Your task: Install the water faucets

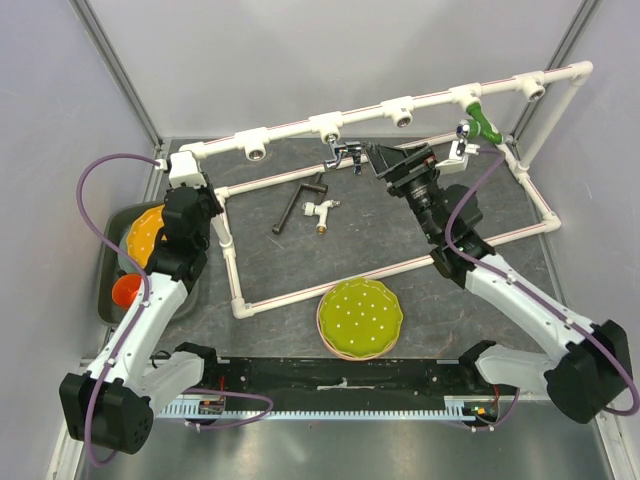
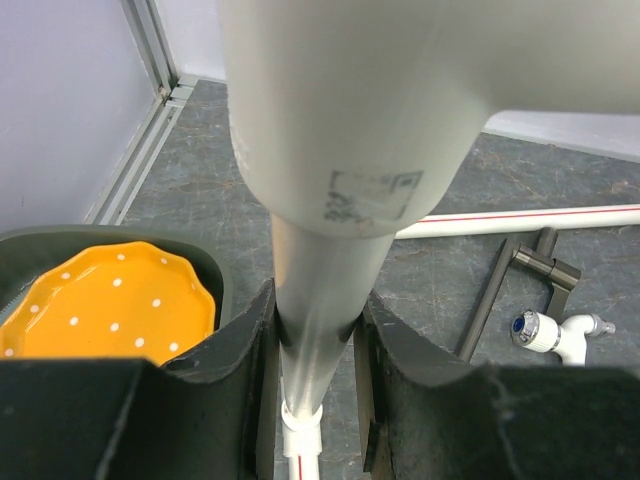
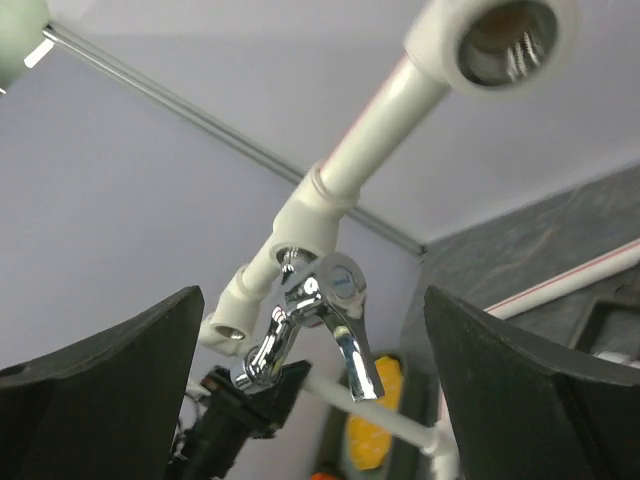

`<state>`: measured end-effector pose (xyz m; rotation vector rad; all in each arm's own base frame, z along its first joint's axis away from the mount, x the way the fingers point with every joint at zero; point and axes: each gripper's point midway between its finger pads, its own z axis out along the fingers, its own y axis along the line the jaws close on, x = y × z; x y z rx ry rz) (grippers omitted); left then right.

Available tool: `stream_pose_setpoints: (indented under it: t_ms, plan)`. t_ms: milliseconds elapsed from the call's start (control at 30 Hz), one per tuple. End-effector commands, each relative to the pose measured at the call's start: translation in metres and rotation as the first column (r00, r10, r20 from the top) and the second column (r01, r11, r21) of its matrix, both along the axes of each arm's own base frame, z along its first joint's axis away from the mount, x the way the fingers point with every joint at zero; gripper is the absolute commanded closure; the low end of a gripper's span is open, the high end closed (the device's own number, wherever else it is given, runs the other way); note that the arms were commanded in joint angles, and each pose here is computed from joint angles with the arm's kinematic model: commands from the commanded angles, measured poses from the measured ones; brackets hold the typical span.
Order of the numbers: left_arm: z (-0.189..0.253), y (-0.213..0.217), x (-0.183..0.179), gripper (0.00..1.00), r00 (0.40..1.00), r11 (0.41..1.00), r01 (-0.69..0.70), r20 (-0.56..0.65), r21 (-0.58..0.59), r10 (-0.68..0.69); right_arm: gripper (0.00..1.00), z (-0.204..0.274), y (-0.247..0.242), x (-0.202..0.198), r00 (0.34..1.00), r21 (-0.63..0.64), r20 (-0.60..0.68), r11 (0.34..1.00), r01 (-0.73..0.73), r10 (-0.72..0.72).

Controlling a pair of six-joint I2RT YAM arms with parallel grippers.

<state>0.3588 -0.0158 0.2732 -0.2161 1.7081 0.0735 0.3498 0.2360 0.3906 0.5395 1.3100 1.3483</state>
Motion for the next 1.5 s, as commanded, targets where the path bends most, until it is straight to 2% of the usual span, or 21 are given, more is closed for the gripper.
stream_pose_setpoints:
  t_ms: [0, 67, 100, 167, 200, 267, 300, 433, 533, 600, 833, 1033, 1100, 1133, 1167, 1233, 1267, 1300, 1400, 1433, 1467]
  plan:
    - [0.024, -0.01, 0.003, 0.98, 0.997, 0.993, 0.02, 0.078, -0.119, -0.011, 0.02, 0.016, -0.014, -0.011, 0.985, -0.493, 0.164, 0.86, 0.132, -0.057]
    - [0.024, -0.01, 0.003, 0.98, 0.997, 0.993, 0.02, 0.076, -0.118, -0.011, 0.02, 0.032, -0.018, -0.016, 0.973, -0.59, 0.223, 0.787, 0.18, -0.056]
    - [0.023, -0.01, 0.003, 0.98, 0.997, 0.993, 0.018, 0.075, -0.118, -0.009, 0.02, 0.021, -0.016, -0.018, 0.97, -0.702, 0.244, 0.686, 0.192, -0.021]
    - [0.023, -0.01, 0.003, 0.98, 0.997, 0.993, 0.019, 0.075, -0.118, -0.011, 0.02, 0.029, -0.015, -0.023, 0.956, -0.775, 0.292, 0.589, 0.229, 0.013]
    - [0.023, -0.01, 0.003, 0.98, 0.997, 0.993, 0.018, 0.075, -0.118, -0.009, 0.02, 0.023, -0.009, -0.027, 0.943, -0.839, 0.325, 0.482, 0.251, 0.074]
    - [0.023, -0.011, 0.003, 0.98, 0.997, 0.993, 0.021, 0.075, -0.119, -0.012, 0.02, 0.024, -0.005, -0.029, 0.93, -0.883, 0.351, 0.371, 0.289, 0.11]
    - [0.023, -0.01, 0.004, 0.98, 0.997, 0.993, 0.019, 0.073, -0.119, -0.01, 0.02, 0.017, 0.004, -0.036, 0.91, -0.916, 0.369, 0.237, 0.323, 0.187]
    - [0.023, -0.01, 0.004, 0.98, 0.997, 0.993, 0.021, 0.073, -0.119, -0.012, 0.02, 0.008, 0.016, -0.042, 0.871, -0.894, 0.401, -0.086, 0.44, 0.283]
    - [0.022, -0.01, 0.004, 0.98, 0.997, 0.993, 0.017, 0.072, -0.119, -0.009, 0.02, 0.002, 0.027, -0.041, 0.851, -0.844, 0.401, -0.224, 0.487, 0.339]
    - [0.022, -0.01, 0.004, 0.98, 0.997, 0.993, 0.019, 0.072, -0.117, -0.011, 0.02, 0.002, 0.036, -0.04, 0.838, -0.819, 0.404, -0.262, 0.51, 0.366]
    - [0.022, -0.01, 0.004, 0.98, 0.997, 0.993, 0.019, 0.072, -0.117, -0.011, 0.03, 0.011, 0.035, -0.016, 0.824, -0.691, 0.487, -0.45, 0.566, 0.289]
    - [0.021, -0.01, 0.004, 0.98, 0.998, 0.993, 0.019, 0.068, -0.115, -0.011, 0.13, 0.008, 0.041, 0.002, 0.82, -0.63, 0.519, -0.541, 0.557, 0.24]
    - [0.021, -0.01, 0.004, 0.98, 0.998, 0.993, 0.017, 0.068, -0.115, -0.01, 0.21, 0.007, 0.039, 0.007, 0.825, -0.633, 0.527, -0.554, 0.541, 0.204]
    - [0.021, -0.01, 0.004, 0.98, 0.998, 0.993, 0.019, 0.069, -0.117, -0.011, 0.28, 0.004, 0.042, 0.009, 0.827, -0.64, 0.526, -0.549, 0.538, 0.197]
    - [0.021, -0.01, 0.004, 0.98, 0.998, 0.993, 0.019, 0.069, -0.117, -0.011, 0.45, 0.004, 0.043, 0.01, 0.826, -0.652, 0.532, -0.533, 0.539, 0.185]
    - [0.022, -0.01, 0.005, 0.98, 0.997, 0.993, 0.019, 0.07, -0.117, -0.011, 0.59, 0.006, 0.048, 0.01, 0.831, -0.703, 0.534, -0.464, 0.538, 0.156]
    - [0.021, -0.01, 0.004, 0.98, 0.998, 0.993, 0.02, 0.069, -0.117, -0.012, 0.71, 0.007, 0.049, 0.01, 0.834, -0.722, 0.533, -0.435, 0.538, 0.145]
    - [0.023, -0.01, 0.004, 0.98, 0.997, 0.993, 0.021, 0.073, -0.118, -0.012, 0.75, 0.009, 0.051, 0.009, 0.836, -0.744, 0.533, -0.398, 0.536, 0.131]
    - [0.022, -0.011, 0.004, 0.98, 0.997, 0.993, 0.022, 0.072, -0.118, -0.014, 0.88, 0.016, 0.057, 0.008, 0.852, -0.828, 0.52, -0.211, 0.519, 0.055]
    - [0.022, -0.011, 0.004, 0.98, 0.997, 0.993, 0.022, 0.072, -0.118, -0.014, 0.91, 0.021, 0.06, 0.005, 0.867, -0.864, 0.499, -0.074, 0.498, 0.004]
    - [0.022, -0.011, 0.004, 0.98, 0.997, 0.993, 0.022, 0.072, -0.118, -0.014, 0.95, 0.023, 0.058, 0.008, 0.874, -0.875, 0.485, -0.004, 0.485, -0.024]
